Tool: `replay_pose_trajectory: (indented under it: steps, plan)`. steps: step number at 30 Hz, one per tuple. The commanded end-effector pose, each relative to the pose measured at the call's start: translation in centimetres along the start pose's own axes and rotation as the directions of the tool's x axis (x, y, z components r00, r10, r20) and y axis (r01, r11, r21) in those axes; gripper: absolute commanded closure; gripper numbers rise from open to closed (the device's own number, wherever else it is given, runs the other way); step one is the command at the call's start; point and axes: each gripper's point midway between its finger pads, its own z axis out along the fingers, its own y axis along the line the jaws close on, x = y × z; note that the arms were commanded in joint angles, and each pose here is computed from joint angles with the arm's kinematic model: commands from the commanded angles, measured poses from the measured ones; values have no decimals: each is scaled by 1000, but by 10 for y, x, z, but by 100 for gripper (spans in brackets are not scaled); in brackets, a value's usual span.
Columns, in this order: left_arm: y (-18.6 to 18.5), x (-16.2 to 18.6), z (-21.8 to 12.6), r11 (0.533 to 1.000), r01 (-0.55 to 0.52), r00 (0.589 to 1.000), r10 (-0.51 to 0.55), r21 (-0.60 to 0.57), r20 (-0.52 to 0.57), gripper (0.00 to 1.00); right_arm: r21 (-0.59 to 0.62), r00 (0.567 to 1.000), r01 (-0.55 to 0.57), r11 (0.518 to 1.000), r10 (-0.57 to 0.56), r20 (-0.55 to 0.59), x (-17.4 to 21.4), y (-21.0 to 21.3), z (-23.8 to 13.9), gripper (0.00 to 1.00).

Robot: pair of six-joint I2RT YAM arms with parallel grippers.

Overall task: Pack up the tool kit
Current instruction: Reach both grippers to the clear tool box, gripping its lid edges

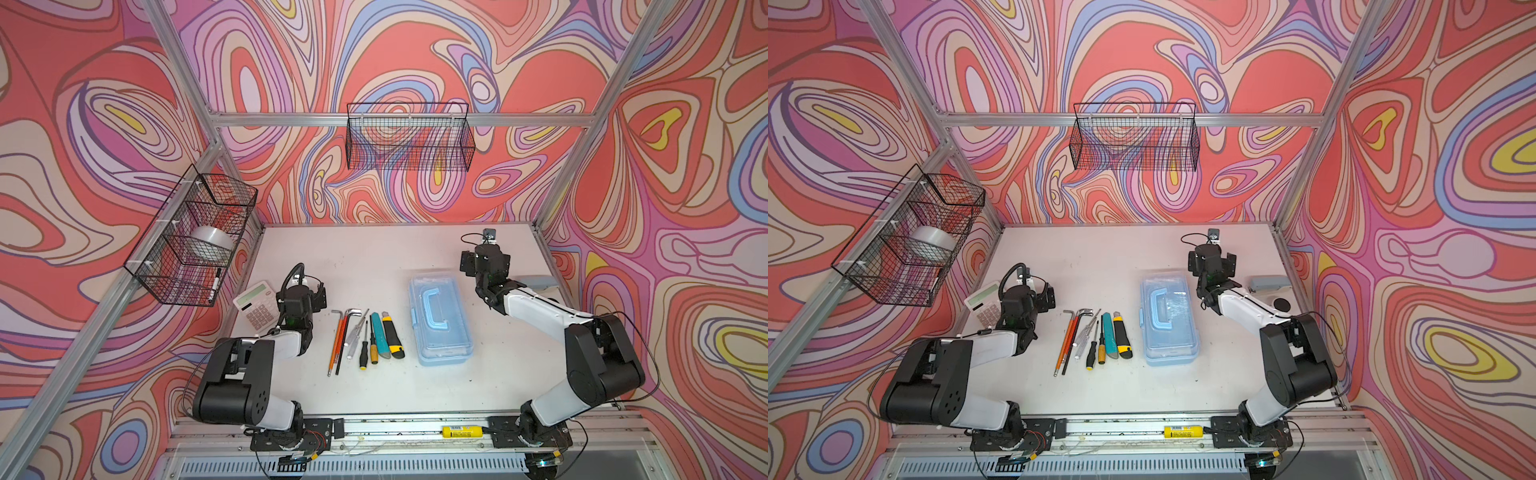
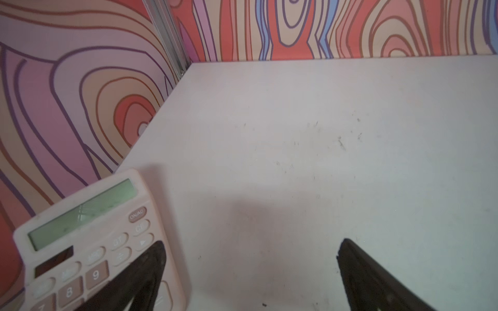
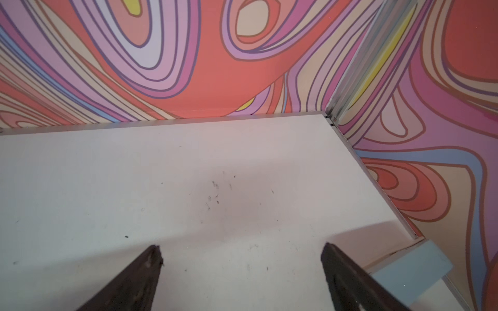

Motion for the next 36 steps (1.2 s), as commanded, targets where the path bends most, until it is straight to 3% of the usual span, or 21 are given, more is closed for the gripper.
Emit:
replay_pose_trajectory:
  steps: [1, 3, 7, 11, 14, 17, 21, 24, 28, 30, 36]
  plan:
    - [20, -30, -18, 995, 38, 997, -31, -95, 65, 0, 34, 998, -19, 999, 21, -67, 1, -6, -32, 2]
    - [29, -41, -32, 984, 144, 985, -132, -107, 107, 0, -5, 996, -42, 999, 41, -77, -5, 5, -51, 2]
    - [21, -61, -49, 944, 326, 945, -327, -51, -7, 0, -104, 993, -77, 992, 68, -93, -19, 25, -90, 2]
    - [-30, -72, -63, 881, 420, 907, -399, 216, -139, 0, -257, 979, -157, 953, 116, -166, -28, 44, -120, 7]
    - [-68, -72, -75, 780, 504, 862, -430, 370, -268, 4, -377, 962, -206, 903, 116, -248, -32, 63, -143, 13]
    - [-106, -63, -89, 690, 551, 830, -393, 470, -396, 9, -470, 936, -244, 848, 79, -344, -28, 84, -162, 19]
    - [-149, -44, -113, 642, 546, 822, -284, 539, -494, 16, -559, 899, -262, 786, -12, -438, -7, 117, -182, 23]
    - [-170, -32, -126, 647, 516, 828, -209, 561, -520, 15, -557, 861, -260, 789, -73, -504, 24, 133, -183, 26]
    - [-190, -17, -135, 609, 539, 805, -171, 582, -568, 16, -547, 831, -284, 787, -83, -550, 48, 142, -181, 33]
    - [-203, -12, -140, 583, 546, 799, -145, 602, -584, 22, -537, 818, -296, 790, -81, -570, 58, 143, -179, 41]
    - [-238, -2, -148, 557, 529, 800, -73, 641, -596, 29, -518, 784, -335, 787, -73, -617, 78, 142, -180, 46]
